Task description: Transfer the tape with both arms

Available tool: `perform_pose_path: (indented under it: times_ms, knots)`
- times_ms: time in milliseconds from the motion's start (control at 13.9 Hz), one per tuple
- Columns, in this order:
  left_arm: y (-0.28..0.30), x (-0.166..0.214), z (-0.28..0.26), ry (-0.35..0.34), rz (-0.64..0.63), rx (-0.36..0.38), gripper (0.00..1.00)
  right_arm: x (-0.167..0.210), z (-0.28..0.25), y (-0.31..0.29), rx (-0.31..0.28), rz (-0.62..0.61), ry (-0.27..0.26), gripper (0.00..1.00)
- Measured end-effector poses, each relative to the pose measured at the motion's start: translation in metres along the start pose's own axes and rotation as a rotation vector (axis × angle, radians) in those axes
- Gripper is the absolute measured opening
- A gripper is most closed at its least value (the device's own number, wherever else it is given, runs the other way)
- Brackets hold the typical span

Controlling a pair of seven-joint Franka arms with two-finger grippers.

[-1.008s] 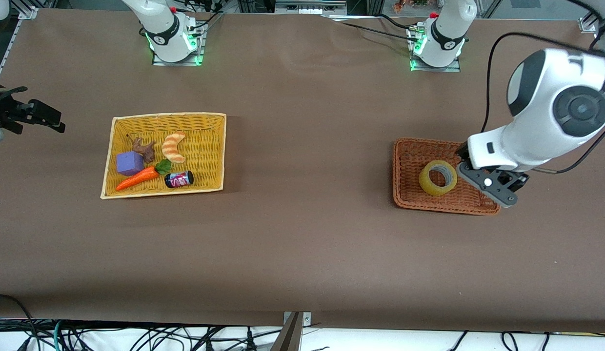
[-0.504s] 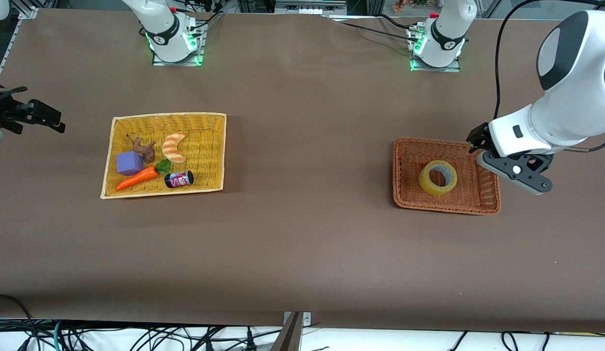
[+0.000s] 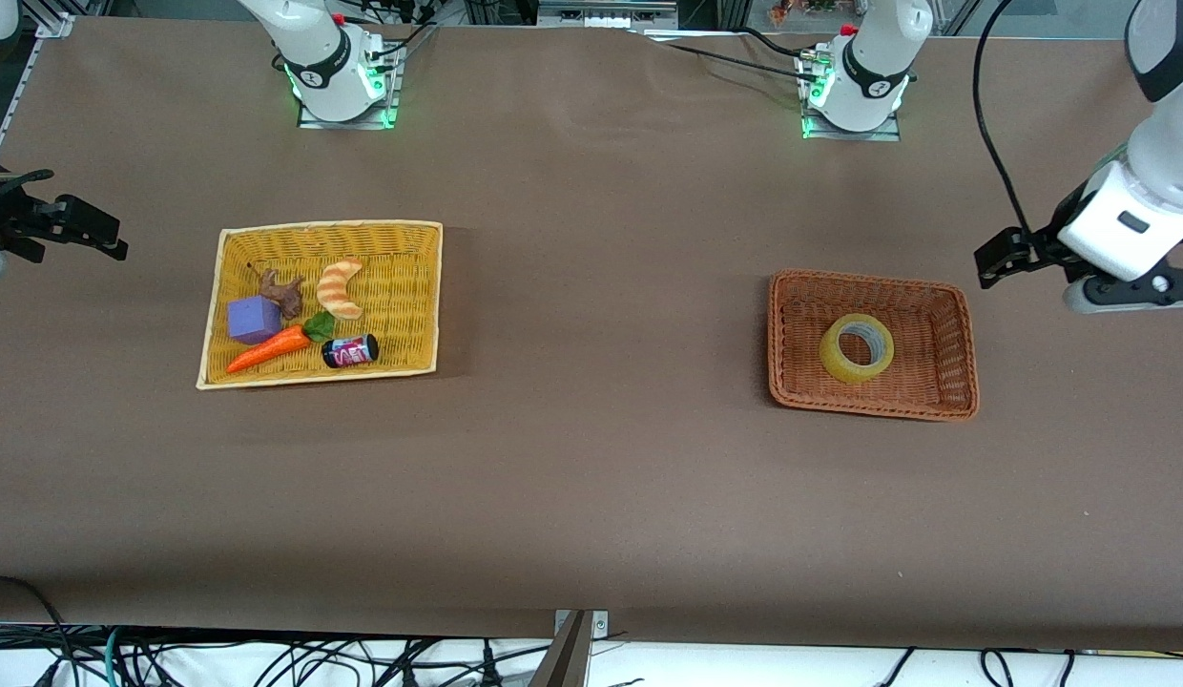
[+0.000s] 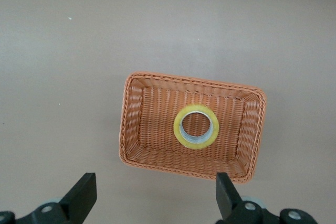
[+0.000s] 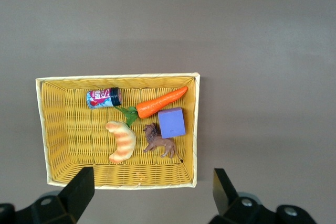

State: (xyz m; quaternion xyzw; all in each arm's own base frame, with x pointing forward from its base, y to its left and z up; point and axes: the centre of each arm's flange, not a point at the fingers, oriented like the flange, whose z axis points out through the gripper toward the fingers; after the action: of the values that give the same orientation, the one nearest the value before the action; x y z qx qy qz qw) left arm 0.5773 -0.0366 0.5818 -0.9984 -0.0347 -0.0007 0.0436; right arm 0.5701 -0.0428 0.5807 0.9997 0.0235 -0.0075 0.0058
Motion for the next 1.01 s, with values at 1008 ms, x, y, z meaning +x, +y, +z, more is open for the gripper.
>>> perform_pose_path:
  times_ms: [1008]
  knots:
    - [-0.008, -0.007, 0.0, 0.024, 0.06, -0.004, 1.0, 0.0, 0.0, 0.0, 0.0, 0.0, 0.0, 1.0]
